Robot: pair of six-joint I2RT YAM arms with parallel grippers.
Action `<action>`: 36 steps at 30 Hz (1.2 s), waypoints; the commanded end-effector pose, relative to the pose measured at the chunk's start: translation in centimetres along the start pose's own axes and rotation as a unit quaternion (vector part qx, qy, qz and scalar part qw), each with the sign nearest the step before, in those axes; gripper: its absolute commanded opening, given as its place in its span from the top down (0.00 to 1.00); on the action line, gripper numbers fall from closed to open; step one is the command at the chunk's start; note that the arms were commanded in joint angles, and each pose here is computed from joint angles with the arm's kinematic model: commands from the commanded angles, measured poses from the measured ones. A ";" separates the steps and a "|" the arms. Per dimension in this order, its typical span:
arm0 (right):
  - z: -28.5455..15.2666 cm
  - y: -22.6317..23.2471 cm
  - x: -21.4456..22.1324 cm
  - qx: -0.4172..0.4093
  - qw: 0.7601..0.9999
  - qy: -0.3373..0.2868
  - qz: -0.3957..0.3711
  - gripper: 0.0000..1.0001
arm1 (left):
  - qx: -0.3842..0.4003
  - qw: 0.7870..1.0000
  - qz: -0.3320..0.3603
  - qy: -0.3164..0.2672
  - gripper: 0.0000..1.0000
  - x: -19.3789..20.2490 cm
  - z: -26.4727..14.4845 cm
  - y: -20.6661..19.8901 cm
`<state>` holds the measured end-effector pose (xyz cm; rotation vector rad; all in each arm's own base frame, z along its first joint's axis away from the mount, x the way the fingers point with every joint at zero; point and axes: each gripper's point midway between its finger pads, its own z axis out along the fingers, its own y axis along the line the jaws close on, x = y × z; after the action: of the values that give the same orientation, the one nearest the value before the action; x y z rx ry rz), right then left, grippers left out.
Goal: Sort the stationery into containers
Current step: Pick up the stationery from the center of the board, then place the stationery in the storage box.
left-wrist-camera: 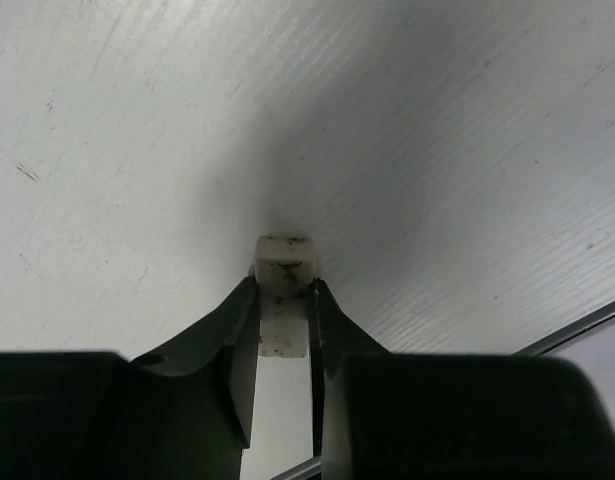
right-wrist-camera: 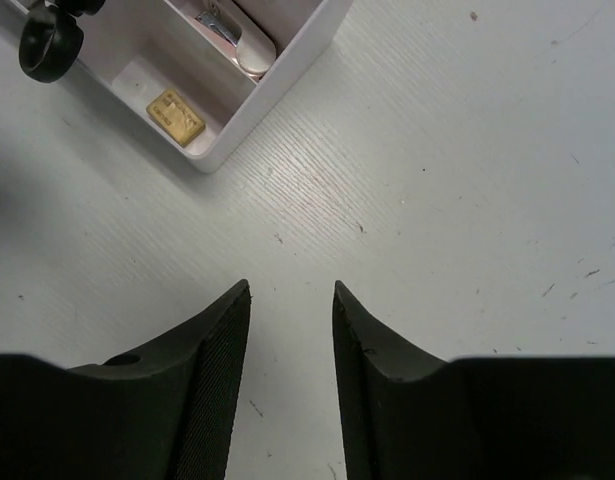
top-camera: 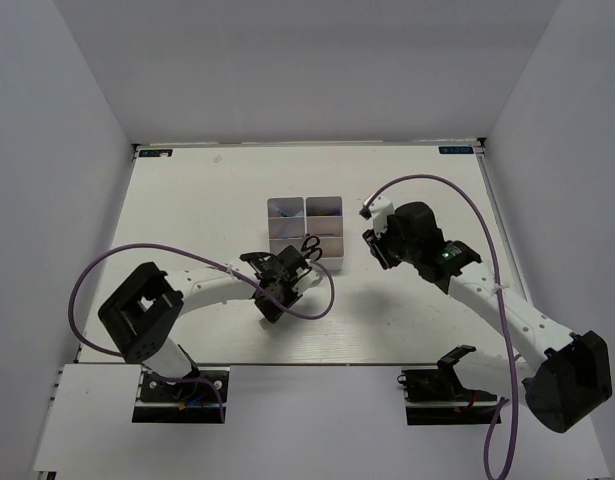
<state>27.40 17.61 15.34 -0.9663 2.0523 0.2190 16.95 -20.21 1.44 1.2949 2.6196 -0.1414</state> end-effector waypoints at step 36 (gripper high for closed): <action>-4.5 -6.8 4.1 0.165 0.978 -0.026 0.122 1.00 | -0.011 0.948 -0.064 -0.312 0.96 -27.0 -8.5 1.9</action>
<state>27.54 8.32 15.65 -0.5286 2.1103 0.0020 32.32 -39.04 14.20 0.9259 2.1773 -0.4519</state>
